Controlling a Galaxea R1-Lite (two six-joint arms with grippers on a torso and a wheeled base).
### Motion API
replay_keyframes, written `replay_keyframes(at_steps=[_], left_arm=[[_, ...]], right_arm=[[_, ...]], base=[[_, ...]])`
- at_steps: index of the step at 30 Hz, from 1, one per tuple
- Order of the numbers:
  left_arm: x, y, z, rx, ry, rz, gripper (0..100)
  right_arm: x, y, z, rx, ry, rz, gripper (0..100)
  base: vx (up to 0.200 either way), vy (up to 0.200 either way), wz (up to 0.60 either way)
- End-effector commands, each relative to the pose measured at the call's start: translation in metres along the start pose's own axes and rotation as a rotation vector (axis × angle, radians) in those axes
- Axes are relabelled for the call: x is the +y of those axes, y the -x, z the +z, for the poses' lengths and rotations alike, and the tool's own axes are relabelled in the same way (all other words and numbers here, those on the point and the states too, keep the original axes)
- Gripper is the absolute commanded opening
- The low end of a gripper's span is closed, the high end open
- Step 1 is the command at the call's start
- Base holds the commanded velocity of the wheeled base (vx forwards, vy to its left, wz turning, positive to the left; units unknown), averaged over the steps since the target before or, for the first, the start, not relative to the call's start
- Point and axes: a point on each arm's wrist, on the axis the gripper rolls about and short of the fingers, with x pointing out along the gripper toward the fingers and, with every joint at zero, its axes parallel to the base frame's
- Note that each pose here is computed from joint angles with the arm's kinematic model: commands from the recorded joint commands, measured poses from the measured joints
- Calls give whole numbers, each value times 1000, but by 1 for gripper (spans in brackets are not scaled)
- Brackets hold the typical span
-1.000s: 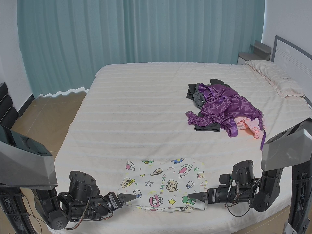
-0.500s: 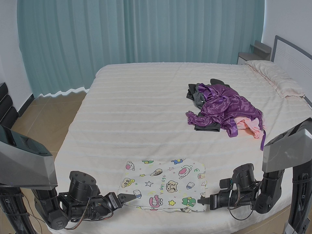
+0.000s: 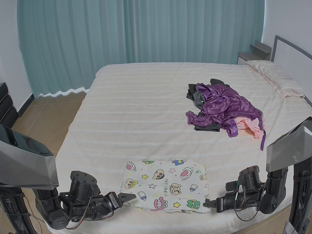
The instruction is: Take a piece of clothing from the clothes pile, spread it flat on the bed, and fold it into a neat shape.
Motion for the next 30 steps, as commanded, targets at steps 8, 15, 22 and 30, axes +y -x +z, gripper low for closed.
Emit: replay_keyframes(at_steps=[8,15,22,30], left_arm=[[-13,-9,23,-151,-101,-67,100],[11,-59,59,-177,-309,66,100],[8,-84,67,-125,-357,106,100],[-3,-91,68,-112,-385,74,100]], right_arm=[[-15,-11,21,-157,9,10,100],[-18,-46,22,-184,21,-74,100],[-5,-61,29,-193,-19,-31,100],[4,-75,37,-217,-64,17,100]], base=[[0,0,0],[0,0,0],[0,0,0],[0,0,0]])
